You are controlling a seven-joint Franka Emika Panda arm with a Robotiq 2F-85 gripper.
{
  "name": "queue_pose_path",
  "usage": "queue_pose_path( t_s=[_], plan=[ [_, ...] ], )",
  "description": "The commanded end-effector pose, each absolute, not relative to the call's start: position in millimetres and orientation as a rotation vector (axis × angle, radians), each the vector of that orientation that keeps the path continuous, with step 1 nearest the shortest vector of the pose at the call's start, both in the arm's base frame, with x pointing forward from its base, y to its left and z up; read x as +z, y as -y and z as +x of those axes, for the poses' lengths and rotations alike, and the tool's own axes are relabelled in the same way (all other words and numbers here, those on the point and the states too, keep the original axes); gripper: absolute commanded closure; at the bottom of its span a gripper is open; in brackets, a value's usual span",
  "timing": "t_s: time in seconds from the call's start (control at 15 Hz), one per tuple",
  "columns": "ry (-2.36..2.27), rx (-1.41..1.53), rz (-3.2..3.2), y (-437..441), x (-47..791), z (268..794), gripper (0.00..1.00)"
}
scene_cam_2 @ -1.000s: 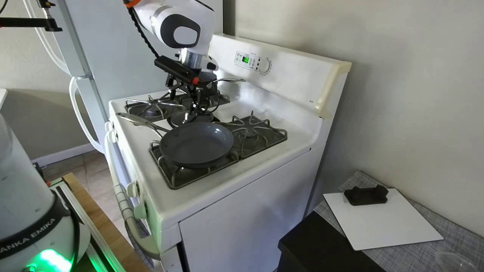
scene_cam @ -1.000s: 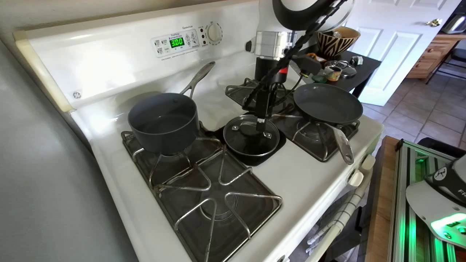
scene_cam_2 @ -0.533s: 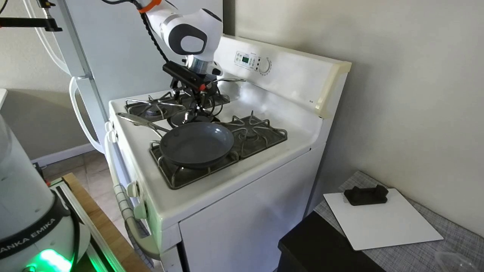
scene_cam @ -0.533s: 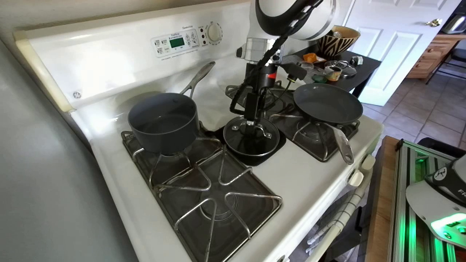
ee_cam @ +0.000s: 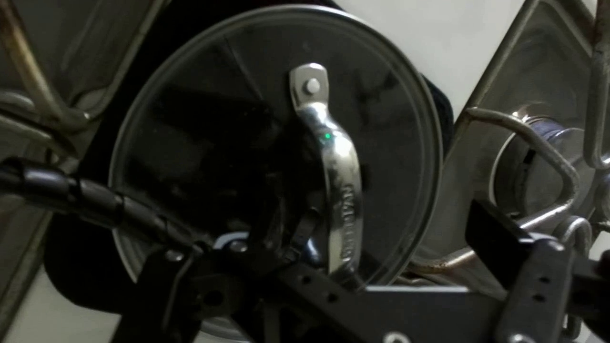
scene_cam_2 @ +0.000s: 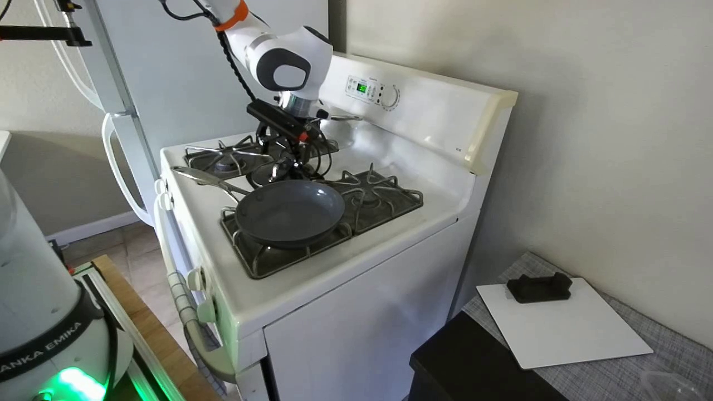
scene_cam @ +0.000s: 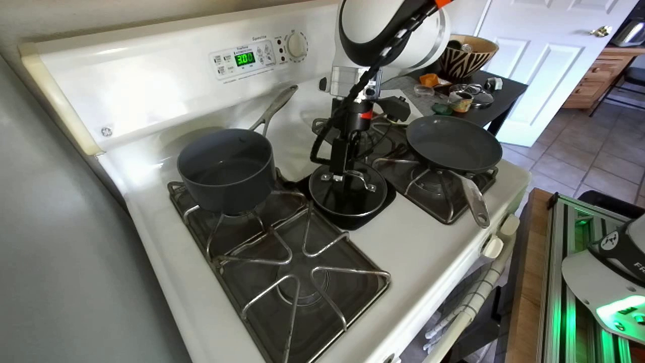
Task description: Pick up the clear pot lid from the black over mitten and place it on the black pot, slide the black pot to the bottom left cooker on the stove using the handle
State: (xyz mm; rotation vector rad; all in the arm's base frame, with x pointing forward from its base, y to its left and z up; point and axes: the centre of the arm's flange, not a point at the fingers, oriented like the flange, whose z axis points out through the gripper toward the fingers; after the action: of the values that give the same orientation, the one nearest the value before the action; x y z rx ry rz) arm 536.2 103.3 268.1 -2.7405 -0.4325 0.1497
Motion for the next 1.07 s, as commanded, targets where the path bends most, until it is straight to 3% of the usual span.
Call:
queue_pose_path(
  t_s=[0.0,0.2,0.27,0.4,0.73,0.8,1.0],
  plan=[
    [0.456,0.146,-2.748,-106.4,255.7,542.0,0.00],
    [0.461,0.147,-2.755,-107.0,255.1,542.9,0.24],
    [0.463,0.146,-2.756,-106.8,254.8,543.1,0.42],
    [0.465,0.148,-2.760,-106.5,254.0,543.6,0.50],
    [0.469,0.149,-2.770,-103.4,252.8,546.2,0.94],
    [0.470,0.151,-2.772,-102.6,252.3,546.7,0.99],
    [0.466,0.154,-2.770,-102.4,255.5,547.7,1.00]
  ],
)
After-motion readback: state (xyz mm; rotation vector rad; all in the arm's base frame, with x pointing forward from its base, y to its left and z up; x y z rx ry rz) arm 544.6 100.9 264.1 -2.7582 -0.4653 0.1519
